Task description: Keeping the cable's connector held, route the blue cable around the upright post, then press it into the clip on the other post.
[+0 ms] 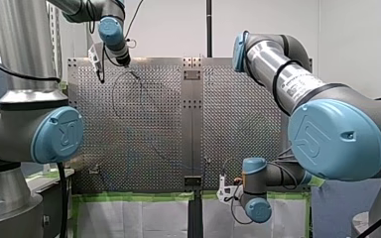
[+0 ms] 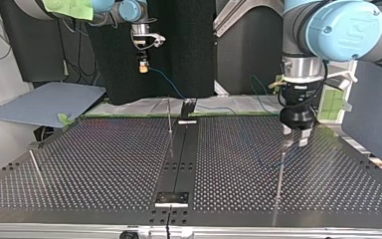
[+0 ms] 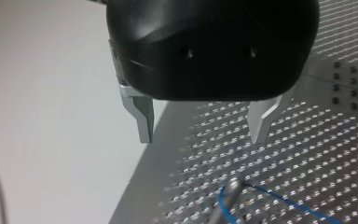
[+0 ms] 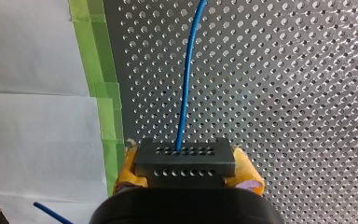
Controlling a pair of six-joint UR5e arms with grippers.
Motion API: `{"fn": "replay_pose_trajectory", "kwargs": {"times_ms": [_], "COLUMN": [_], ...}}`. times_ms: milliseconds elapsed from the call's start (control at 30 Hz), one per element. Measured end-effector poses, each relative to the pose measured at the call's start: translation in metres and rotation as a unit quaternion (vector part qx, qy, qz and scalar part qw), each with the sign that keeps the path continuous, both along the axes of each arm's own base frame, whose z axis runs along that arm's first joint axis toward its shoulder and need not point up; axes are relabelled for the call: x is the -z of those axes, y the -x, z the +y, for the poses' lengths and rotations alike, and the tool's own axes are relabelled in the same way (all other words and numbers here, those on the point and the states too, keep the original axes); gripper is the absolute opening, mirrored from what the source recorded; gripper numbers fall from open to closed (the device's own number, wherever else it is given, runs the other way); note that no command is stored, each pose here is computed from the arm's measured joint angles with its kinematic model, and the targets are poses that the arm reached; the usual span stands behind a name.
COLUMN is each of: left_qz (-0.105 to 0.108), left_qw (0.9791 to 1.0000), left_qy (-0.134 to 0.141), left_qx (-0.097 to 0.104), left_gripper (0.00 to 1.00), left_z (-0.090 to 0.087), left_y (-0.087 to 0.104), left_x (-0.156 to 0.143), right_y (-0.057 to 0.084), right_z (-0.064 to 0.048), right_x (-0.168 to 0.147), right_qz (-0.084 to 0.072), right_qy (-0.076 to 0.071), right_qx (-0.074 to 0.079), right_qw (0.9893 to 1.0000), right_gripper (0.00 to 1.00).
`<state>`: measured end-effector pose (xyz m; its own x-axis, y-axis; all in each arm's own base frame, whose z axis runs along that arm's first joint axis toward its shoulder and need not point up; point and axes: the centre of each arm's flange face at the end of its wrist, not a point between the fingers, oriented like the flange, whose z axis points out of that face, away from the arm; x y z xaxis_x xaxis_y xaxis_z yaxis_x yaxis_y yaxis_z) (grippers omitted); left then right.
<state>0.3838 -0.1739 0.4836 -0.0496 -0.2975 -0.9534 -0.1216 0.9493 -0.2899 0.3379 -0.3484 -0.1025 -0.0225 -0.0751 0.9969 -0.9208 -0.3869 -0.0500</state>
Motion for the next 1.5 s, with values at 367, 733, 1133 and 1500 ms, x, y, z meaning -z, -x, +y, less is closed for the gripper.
{"fn": "replay_pose_trajectory", "kwargs": {"times_ms": [367,733,1133,1500], "left_qz": [0.023,0.031,0.049,0.048], "left_qw": [0.9982,0.9931,0.9859,0.9856], "left_qy": [-0.055,-0.113,-0.160,-0.161], "left_qx": [0.006,0.010,0.017,0.018], "left_gripper": [0.98,0.98,0.98,0.98], "left_z": [-0.013,-0.012,-0.010,-0.012], "left_y": [-0.005,-0.009,-0.007,-0.007], "left_x": [0.015,0.015,0.012,0.012], "right_y": [0.000,-0.001,-0.001,-0.001], "right_z": [0.000,0.000,0.000,0.000], "right_x": [0.000,0.000,0.000,0.000], "right_qz": [0.000,-0.001,-0.001,-0.001], "right_qy": [0.000,0.001,0.002,0.001], "right_qx": [0.000,-0.001,-0.001,-0.001], "right_qw": [1.0000,1.0000,1.0000,1.0000], "right_gripper": [0.00,0.00,0.00,0.00]}}
